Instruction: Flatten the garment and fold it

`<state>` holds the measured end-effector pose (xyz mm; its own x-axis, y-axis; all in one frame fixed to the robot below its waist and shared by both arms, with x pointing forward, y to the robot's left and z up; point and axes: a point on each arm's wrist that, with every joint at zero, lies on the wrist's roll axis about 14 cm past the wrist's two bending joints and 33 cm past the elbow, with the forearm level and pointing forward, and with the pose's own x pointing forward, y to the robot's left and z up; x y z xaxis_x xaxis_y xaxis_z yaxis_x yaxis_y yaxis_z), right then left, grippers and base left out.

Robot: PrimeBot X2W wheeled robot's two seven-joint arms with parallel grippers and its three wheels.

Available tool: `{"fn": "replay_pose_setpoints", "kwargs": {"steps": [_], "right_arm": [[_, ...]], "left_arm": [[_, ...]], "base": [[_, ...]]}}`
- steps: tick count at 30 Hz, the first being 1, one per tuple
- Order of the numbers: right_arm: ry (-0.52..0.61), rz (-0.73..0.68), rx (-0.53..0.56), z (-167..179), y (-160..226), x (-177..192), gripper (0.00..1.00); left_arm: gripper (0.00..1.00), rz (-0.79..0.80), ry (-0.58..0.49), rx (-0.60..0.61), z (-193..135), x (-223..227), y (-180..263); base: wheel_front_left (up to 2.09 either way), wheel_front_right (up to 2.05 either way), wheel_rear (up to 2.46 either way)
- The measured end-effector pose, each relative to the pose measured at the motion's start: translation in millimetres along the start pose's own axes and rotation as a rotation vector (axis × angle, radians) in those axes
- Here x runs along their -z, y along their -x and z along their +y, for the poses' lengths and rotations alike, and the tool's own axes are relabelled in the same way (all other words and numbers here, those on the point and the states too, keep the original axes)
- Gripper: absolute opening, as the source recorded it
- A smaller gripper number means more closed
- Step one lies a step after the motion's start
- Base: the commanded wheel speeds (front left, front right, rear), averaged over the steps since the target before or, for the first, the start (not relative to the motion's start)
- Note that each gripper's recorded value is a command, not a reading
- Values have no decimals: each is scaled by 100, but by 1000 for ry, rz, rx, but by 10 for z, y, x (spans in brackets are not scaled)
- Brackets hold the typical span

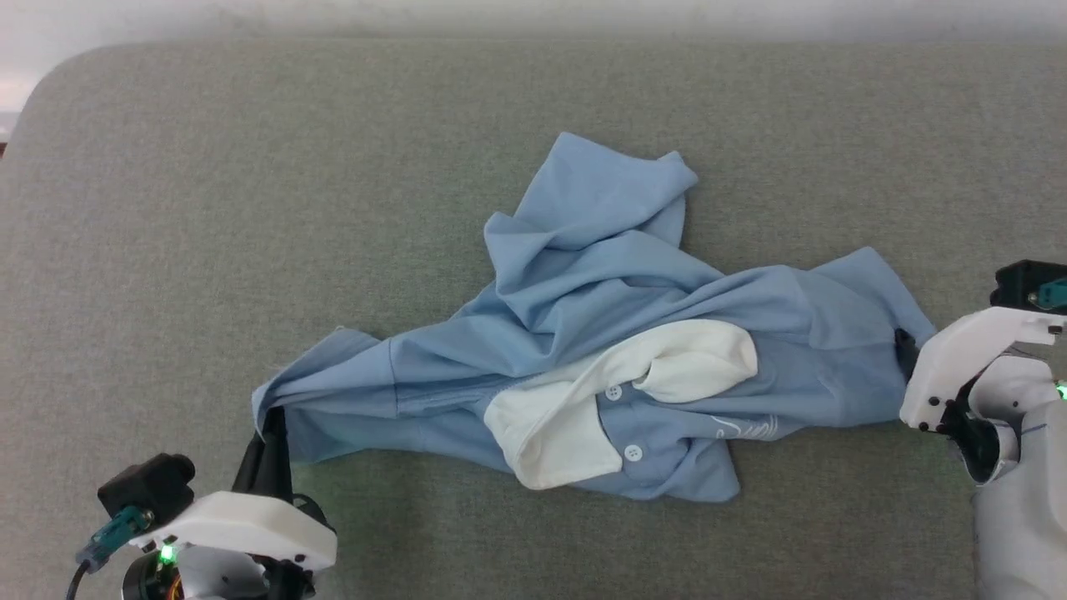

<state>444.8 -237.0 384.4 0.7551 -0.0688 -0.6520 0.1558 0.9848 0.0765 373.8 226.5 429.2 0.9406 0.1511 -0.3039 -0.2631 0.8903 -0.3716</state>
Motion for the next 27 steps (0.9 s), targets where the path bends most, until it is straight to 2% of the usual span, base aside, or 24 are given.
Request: {"fn": "replay_pose_setpoints", "kwargs": {"steps": [3,4,5,7,14,18,21,24,27], "right_arm": [[39,98,1,36,-68,78,100],[52,126,0,46,-83,85,95],[66,152,-4,64,-92,91,39],[82,182,-6,75,-91,91,0],[57,90,-29,98,37,-31,0],[-33,-53,-53,71,211,-249,0],[-83,-167,-87,98,408,-486,0],[-61,-271,-92,64,651,-779,0],[-28,-372,-98,39,940,-1127,0]], "left_arm": [[0,15,-1,-13,42,49,9],[0,19,-1,-16,52,62,10],[0,22,-1,-18,60,73,11],[0,29,0,-21,66,96,13],[0,14,4,7,-3,50,28],[0,-38,92,63,-118,-129,54],[0,-83,167,136,-273,-360,89],[0,-126,238,255,-530,-693,122],[0,-150,245,378,-798,-1052,162]], "base": [[0,0,0],[0,0,0],[0,0,0],[0,0,0],[0,0,0],[0,0,0],[0,0,0],[0,0,0],[0,0,0]]}}
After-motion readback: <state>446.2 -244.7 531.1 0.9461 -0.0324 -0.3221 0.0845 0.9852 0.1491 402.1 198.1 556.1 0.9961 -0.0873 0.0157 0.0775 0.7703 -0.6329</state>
